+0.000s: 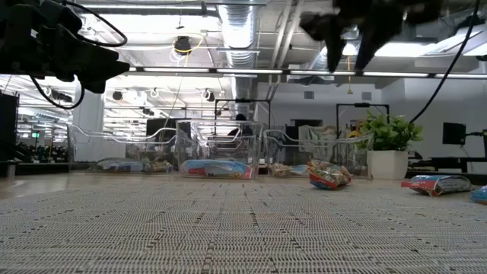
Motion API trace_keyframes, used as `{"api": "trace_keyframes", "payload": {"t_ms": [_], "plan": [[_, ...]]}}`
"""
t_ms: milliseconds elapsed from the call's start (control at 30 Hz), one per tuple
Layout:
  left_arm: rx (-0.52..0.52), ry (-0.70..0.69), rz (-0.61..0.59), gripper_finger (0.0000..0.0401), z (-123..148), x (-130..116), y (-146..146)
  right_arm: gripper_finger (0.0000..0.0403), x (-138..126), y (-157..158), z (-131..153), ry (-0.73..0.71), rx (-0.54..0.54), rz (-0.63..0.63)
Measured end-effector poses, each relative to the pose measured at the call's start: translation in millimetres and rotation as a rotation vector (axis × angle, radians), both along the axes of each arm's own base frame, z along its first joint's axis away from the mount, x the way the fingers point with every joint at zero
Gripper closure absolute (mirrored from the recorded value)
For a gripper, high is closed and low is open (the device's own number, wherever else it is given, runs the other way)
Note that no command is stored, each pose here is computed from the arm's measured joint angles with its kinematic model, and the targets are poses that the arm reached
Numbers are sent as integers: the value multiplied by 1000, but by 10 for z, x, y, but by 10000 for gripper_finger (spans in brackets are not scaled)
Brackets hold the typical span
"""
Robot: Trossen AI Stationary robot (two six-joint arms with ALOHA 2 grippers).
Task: Pick and place Granola Bars by type
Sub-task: Put the red granola bar into the middle transparent bin
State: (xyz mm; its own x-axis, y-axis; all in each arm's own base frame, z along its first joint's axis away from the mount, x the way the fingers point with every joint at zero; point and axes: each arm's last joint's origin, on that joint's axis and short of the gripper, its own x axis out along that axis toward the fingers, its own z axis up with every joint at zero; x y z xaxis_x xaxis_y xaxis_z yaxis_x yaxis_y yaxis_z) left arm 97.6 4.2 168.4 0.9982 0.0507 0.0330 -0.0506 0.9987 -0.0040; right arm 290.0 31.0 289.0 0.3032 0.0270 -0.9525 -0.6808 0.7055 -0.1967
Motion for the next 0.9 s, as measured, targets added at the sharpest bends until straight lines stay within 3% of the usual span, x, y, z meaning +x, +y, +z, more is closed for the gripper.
{"api": "trace_keyframes", "payload": {"t_ms": [167, 467, 700, 900], "plan": [[0, -1, -1, 216, 1, 0, 0, 217, 137, 29, -484, -33, 2, 13], [-1, 22, 1, 216, -17, 14, 1, 223, 285, 16, -1144, 97, -24, 43], [-1, 26, 1, 216, -20, 17, 1, 224, 414, -10, -1421, 116, -61, 44], [-1, 26, 1, 216, -19, 17, 1, 232, 427, -42, -1468, 123, -105, 35]]}}
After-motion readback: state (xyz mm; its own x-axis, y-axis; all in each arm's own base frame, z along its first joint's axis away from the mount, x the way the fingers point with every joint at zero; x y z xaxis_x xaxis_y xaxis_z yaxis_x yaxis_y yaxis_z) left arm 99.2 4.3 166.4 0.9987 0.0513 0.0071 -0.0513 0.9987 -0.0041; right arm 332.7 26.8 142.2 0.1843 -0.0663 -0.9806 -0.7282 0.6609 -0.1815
